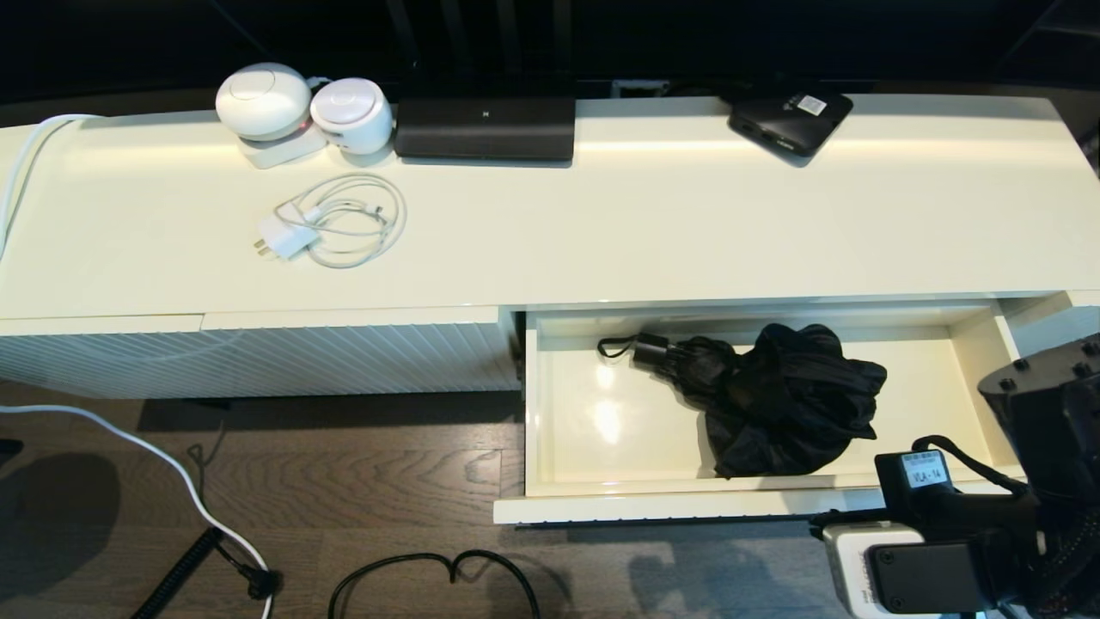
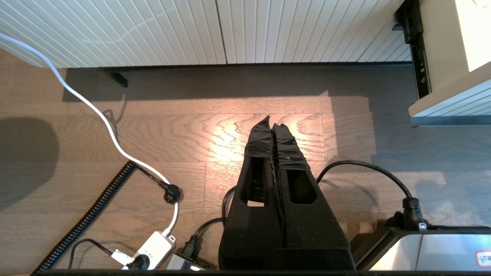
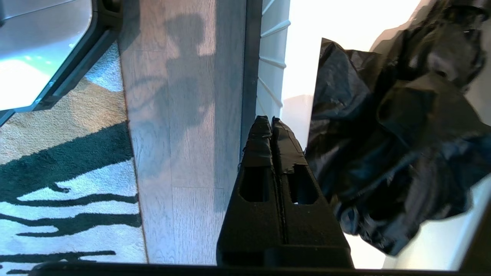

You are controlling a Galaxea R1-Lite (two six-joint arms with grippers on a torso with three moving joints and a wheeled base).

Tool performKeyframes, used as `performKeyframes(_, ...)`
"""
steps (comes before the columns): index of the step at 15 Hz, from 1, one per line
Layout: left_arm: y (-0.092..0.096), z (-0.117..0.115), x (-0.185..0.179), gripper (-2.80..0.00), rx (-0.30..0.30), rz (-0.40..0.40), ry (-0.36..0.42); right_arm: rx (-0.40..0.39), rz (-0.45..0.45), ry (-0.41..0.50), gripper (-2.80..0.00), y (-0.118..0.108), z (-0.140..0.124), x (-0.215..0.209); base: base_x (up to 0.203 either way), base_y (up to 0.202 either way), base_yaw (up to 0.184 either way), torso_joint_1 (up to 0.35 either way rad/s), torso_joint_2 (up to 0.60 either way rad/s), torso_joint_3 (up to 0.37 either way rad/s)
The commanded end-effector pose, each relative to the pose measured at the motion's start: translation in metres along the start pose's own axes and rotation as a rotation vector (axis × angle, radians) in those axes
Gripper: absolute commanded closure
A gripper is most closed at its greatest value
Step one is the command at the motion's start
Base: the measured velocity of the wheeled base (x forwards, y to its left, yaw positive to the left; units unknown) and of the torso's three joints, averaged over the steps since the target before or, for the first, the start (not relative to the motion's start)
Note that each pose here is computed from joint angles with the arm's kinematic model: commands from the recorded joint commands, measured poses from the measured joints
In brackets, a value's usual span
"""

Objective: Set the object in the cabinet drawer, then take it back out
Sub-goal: Close the drawer

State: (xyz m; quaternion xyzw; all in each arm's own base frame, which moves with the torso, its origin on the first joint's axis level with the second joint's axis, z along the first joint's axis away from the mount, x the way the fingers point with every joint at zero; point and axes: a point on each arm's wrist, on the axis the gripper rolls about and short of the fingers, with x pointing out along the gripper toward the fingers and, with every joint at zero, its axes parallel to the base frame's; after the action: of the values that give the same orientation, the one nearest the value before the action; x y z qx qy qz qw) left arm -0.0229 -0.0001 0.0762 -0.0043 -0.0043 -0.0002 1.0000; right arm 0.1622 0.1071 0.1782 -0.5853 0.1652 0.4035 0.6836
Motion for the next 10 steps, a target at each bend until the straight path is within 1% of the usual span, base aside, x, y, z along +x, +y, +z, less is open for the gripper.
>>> performKeyframes(1,0.0,0.0,0.0,0.0,0.0,0.002,-0.002,0.001,0.052,0.027,0.0,0.001,0.0,0.018,0.0,0.0,0.0,0.0,0.0,0.0)
performKeyframes(4,0.0,0.0,0.0,0.0,0.0,0.001,-0.002,0.024,0.057,0.04,0.0,0.001,0.0,0.022,0.0,0.0,0.0,0.0,0.0,0.0)
performKeyframes(6,0.0,0.0,0.0,0.0,0.0,0.001,-0.002,0.024,0.057,0.041,0.0,0.001,0.0,0.023,0.0,0.0,0.0,0.0,0.0,0.0)
performKeyframes(7,0.0,0.0,0.0,0.0,0.001,0.0,-0.002,0.027,0.05,0.04,0.0,0.0,0.0,0.025,0.0,0.0,0.0,0.0,0.0,0.0)
performKeyframes(10,0.0,0.0,0.0,0.0,0.0,0.002,-0.002,0.038,-0.01,0.026,0.0,-0.006,-0.001,0.032,0.0,0.0,0.0,0.0,0.0,0.0)
